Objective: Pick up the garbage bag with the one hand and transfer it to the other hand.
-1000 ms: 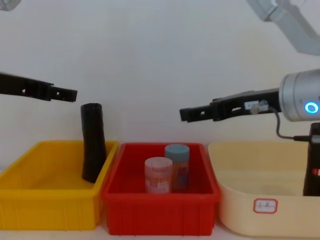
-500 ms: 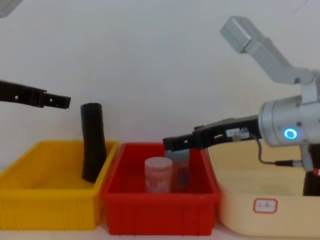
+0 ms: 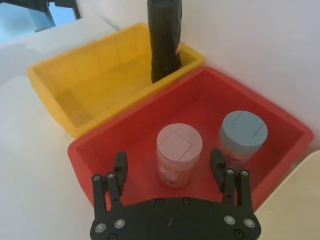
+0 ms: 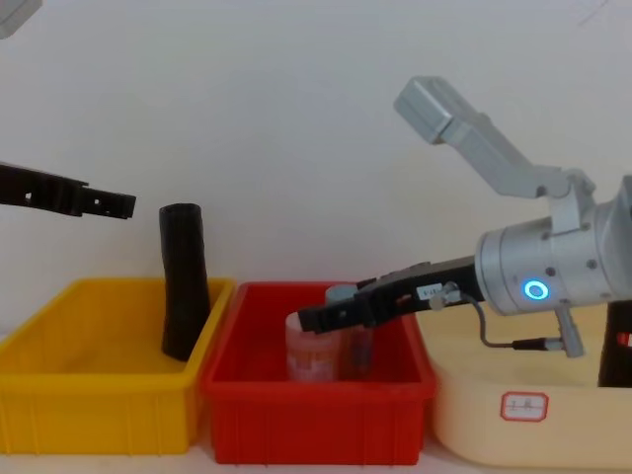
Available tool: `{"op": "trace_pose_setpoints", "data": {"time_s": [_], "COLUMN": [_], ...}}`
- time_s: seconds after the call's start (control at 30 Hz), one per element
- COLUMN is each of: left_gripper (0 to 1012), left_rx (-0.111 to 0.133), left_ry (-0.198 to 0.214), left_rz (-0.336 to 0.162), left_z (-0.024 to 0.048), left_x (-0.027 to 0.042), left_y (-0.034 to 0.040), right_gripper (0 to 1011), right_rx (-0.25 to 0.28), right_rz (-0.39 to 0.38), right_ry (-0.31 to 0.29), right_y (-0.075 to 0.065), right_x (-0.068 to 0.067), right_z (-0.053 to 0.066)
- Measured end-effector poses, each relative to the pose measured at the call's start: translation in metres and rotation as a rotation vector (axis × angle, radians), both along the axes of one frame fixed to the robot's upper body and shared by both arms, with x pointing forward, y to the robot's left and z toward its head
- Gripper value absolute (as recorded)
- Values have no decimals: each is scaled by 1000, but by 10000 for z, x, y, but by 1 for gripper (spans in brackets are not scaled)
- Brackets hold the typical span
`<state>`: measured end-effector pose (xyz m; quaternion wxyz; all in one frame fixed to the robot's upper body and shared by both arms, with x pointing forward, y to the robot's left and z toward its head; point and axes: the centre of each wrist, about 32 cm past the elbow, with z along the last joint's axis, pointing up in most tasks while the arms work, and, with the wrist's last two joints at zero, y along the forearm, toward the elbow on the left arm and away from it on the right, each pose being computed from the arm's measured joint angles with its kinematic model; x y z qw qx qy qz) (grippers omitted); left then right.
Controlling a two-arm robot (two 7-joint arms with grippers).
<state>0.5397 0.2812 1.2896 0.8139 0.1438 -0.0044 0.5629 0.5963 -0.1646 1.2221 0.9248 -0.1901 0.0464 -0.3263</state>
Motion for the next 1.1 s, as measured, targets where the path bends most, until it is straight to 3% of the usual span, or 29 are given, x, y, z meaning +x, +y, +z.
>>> {"op": "trace_pose_setpoints", "data": {"time_s": [0.83, 1.1], "left_gripper": [1000, 1000], "left_rx": [1, 1], "left_ry": [2, 3], "left_rz": [1, 1], "left_z": [-4, -5], "left_x": [-5, -5], "left_y": [7, 7], "right_gripper": [1001, 1002], "right_rx": [-141, -162], "right_rz": [83, 97], "right_ry": [72, 93], "right_y": [131, 165], "right_x": [378, 465], "right_z": [180, 207]}}
